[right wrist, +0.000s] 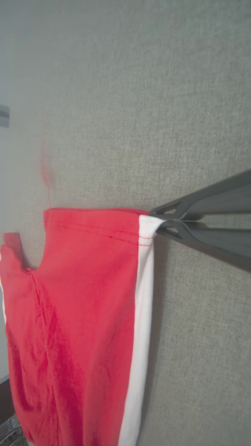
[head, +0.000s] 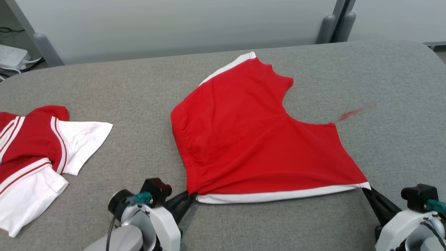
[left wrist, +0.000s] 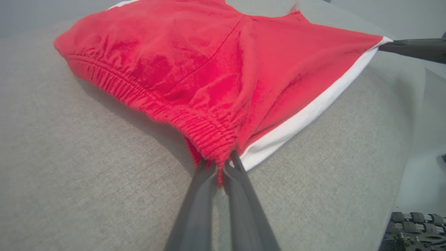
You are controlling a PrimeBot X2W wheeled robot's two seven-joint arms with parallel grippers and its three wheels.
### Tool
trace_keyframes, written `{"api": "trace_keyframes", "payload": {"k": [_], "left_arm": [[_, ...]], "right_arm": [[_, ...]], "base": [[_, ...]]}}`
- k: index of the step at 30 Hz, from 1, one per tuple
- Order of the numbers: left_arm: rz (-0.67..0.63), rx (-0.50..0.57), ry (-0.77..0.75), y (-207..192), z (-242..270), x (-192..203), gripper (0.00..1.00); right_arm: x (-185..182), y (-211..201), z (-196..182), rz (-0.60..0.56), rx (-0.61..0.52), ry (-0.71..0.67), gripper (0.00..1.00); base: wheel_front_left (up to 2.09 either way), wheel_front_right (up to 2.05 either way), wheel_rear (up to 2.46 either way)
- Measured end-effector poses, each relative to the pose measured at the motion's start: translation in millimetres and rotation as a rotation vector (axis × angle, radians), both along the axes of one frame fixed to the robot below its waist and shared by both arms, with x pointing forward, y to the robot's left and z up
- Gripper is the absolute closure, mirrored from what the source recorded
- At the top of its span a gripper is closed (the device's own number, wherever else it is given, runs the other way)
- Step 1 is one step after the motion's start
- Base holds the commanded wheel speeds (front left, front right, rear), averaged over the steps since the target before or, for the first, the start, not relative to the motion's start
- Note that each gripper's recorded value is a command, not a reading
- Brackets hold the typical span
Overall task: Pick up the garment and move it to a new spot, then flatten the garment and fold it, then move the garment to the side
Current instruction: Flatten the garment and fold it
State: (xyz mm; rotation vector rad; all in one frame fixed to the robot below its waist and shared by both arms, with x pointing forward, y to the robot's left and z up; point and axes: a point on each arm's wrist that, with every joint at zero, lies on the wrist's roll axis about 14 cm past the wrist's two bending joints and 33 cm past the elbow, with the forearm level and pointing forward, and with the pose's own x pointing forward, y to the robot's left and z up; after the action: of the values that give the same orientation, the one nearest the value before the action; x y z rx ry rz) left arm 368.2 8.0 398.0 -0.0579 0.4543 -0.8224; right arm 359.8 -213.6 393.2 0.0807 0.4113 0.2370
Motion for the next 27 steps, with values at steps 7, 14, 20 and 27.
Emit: {"api": "trace_keyframes", "payload": {"k": [7,14,20,27], "left_arm": [[-0.008,0.035,-0.005,6,-9,-21,1.0],[0.013,0.038,0.015,13,-14,-27,1.0],[0.033,0.025,0.033,11,-16,-27,0.23],[0.09,-0.039,0.063,4,-9,-23,0.0]], "right_arm": [[-20,-3,-6,-0.029,0.022,0.017,1.0],[-27,5,-15,-0.026,0.041,0.042,1.0],[-23,8,-13,-0.029,0.049,0.033,0.55],[-6,4,13,-0.046,0.042,-0.07,0.0]], "base": [[0.0,0.0,0.0],[0.0,0.0,0.0],[0.0,0.0,0.0],[0.0,0.0,0.0]]}}
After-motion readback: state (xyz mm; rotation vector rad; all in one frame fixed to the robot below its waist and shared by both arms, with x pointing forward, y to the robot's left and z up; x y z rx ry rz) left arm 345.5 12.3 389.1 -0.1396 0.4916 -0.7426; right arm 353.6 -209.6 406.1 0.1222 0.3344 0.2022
